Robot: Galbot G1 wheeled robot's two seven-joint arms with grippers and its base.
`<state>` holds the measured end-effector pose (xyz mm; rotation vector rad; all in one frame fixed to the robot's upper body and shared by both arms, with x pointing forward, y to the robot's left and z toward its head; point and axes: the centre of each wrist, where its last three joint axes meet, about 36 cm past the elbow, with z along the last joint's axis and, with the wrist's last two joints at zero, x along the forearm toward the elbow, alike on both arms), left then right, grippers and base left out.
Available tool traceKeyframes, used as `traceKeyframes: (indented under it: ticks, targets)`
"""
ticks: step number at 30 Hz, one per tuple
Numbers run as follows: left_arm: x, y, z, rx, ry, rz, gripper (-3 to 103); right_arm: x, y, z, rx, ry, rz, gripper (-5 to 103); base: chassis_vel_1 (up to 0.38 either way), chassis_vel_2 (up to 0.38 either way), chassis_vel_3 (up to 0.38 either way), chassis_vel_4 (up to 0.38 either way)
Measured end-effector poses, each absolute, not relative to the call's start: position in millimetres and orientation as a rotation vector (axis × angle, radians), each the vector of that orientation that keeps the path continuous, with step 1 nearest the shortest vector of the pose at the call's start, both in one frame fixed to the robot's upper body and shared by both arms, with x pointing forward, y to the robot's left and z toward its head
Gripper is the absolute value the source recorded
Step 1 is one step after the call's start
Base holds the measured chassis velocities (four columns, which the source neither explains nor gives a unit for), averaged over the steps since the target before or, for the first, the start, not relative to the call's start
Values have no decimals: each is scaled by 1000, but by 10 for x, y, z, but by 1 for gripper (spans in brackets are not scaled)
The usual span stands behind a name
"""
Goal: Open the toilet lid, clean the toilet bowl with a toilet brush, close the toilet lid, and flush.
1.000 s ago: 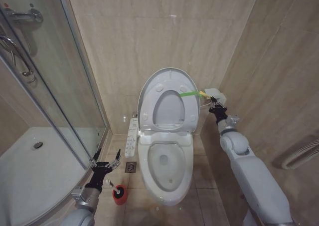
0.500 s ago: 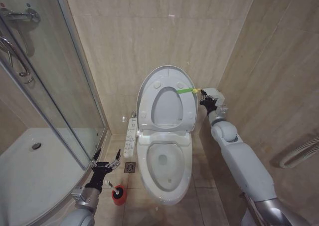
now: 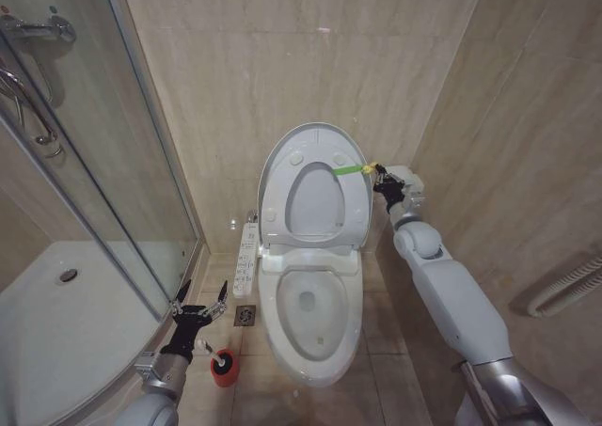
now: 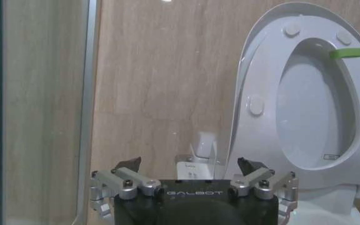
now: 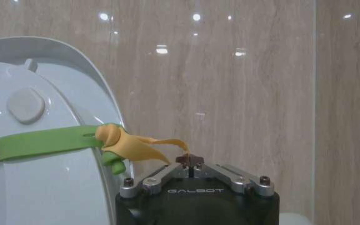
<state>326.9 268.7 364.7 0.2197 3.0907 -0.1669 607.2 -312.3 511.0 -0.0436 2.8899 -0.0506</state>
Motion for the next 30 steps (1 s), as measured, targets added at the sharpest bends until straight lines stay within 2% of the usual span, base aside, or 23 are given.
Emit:
traceKeyframes:
  ticks: [15, 28, 29, 30]
  targets:
    - [3269, 2687, 3647, 220, 3091, -167, 100, 6094, -3078, 5118, -66, 2874, -42, 0, 0, 0, 0, 0]
    - [3269, 2687, 3647, 220, 3091, -167, 100, 5868, -3256, 5122, -131, 2823, 35, 0, 0, 0, 0, 0]
    - [3269, 2687, 3647, 220, 3091, -167, 100, 5851, -3273, 5117, -136, 2819, 39, 17, 0, 0, 0, 0]
    - [3269, 2687, 3647, 220, 3091, -167, 100, 5837, -3286, 5115, -139, 2815, 43, 17, 0, 0, 0, 0]
